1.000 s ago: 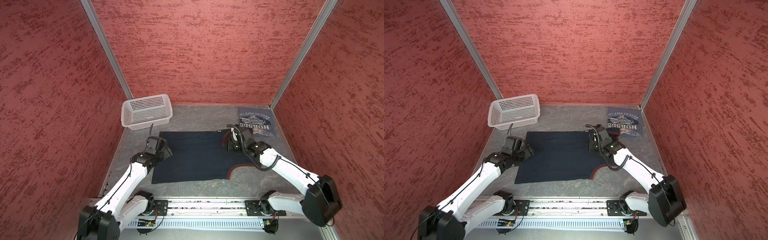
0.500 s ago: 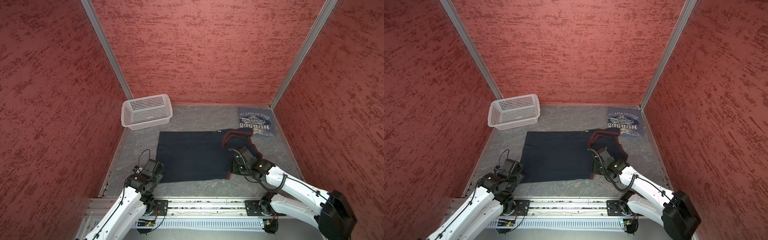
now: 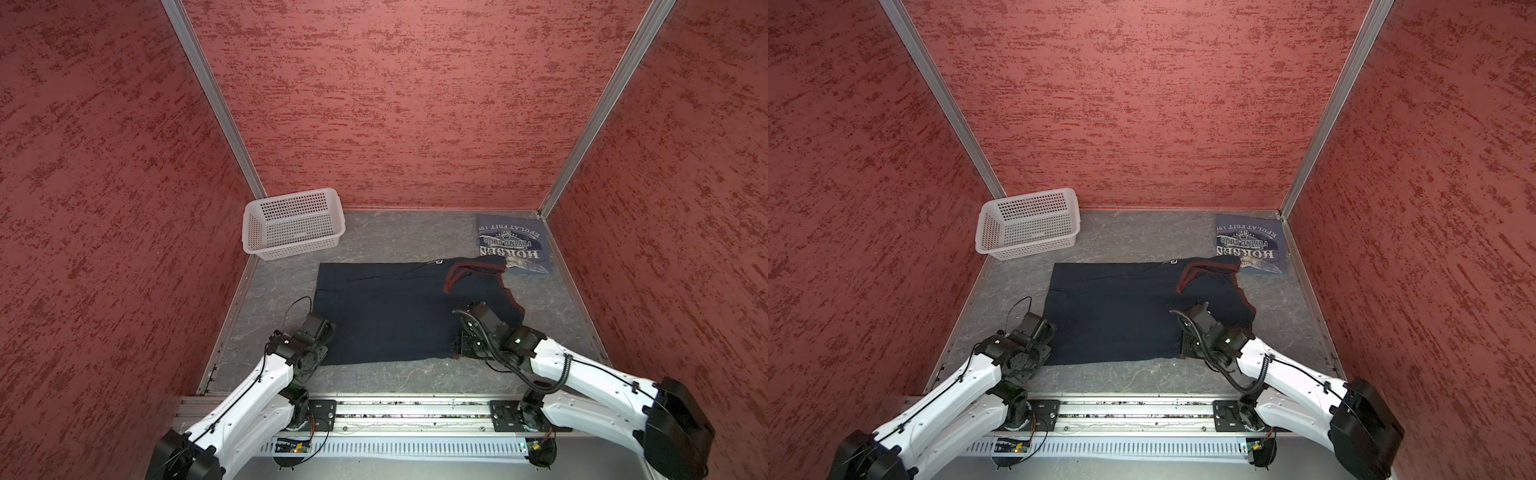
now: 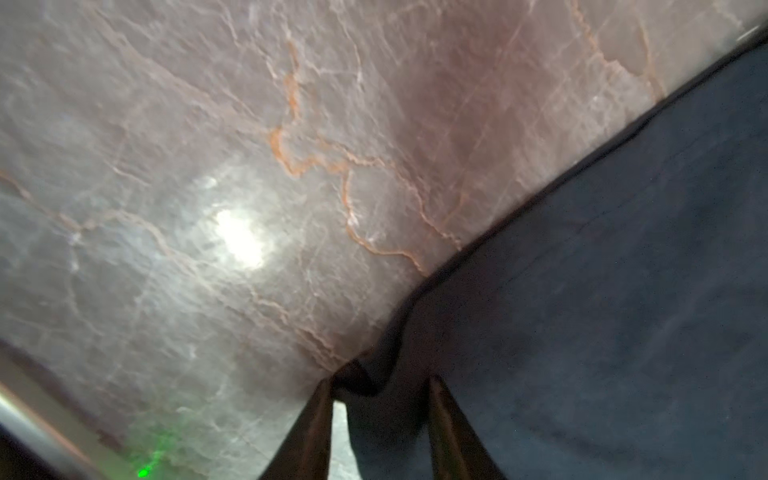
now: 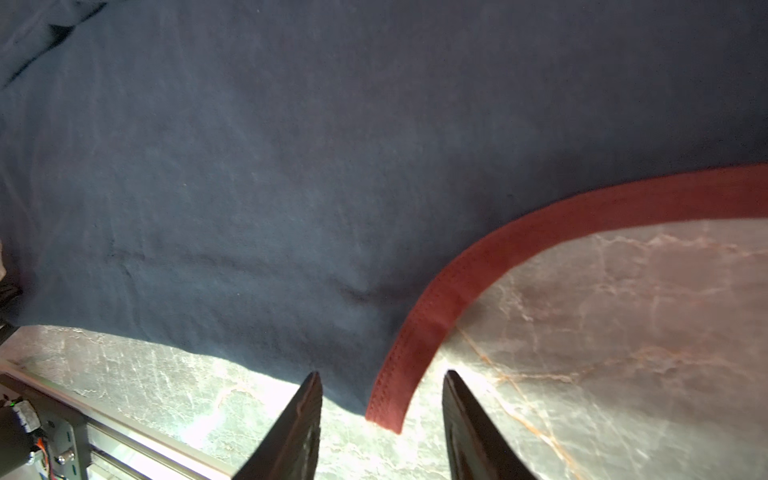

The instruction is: Fold and stack the tank tops

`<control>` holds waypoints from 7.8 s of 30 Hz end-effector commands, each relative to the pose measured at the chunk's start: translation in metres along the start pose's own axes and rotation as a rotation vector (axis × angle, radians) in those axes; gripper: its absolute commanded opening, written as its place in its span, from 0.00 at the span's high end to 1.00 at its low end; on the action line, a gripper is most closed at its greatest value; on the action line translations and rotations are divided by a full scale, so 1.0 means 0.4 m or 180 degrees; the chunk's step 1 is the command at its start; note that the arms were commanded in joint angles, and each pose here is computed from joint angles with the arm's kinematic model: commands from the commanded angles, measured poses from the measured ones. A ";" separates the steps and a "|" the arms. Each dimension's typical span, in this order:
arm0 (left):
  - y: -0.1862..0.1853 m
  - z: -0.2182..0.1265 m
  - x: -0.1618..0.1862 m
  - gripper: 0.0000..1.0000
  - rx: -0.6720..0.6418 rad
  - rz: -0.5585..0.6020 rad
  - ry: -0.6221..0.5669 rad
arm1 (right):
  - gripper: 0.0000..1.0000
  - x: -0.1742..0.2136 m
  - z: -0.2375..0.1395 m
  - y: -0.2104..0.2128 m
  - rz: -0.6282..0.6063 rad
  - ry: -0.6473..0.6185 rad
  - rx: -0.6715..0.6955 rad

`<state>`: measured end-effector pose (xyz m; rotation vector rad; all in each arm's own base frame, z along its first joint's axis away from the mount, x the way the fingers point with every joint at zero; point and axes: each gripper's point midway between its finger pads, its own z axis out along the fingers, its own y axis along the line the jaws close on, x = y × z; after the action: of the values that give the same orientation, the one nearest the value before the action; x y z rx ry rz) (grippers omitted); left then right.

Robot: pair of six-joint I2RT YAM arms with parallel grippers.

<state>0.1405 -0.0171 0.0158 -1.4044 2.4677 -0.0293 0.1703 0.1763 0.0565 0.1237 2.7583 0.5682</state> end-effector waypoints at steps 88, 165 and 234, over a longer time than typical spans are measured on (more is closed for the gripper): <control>-0.562 0.061 -0.036 0.37 0.0929 0.1419 0.0156 | 0.45 -0.250 0.116 -0.034 -0.0509 -0.0185 0.0592; -0.254 0.098 -0.124 0.33 0.0686 0.0492 -0.0064 | 0.37 -0.293 -0.026 -0.354 0.0712 -0.0521 0.1962; -0.520 -0.143 -0.033 0.26 0.1710 0.1501 -0.0046 | 0.28 -0.445 -0.062 -0.236 0.0377 -0.0649 0.1145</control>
<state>0.3022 -0.0963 0.0958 -0.7078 2.4462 -0.4975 0.3310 0.0438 0.0910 0.4158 2.6226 -0.0216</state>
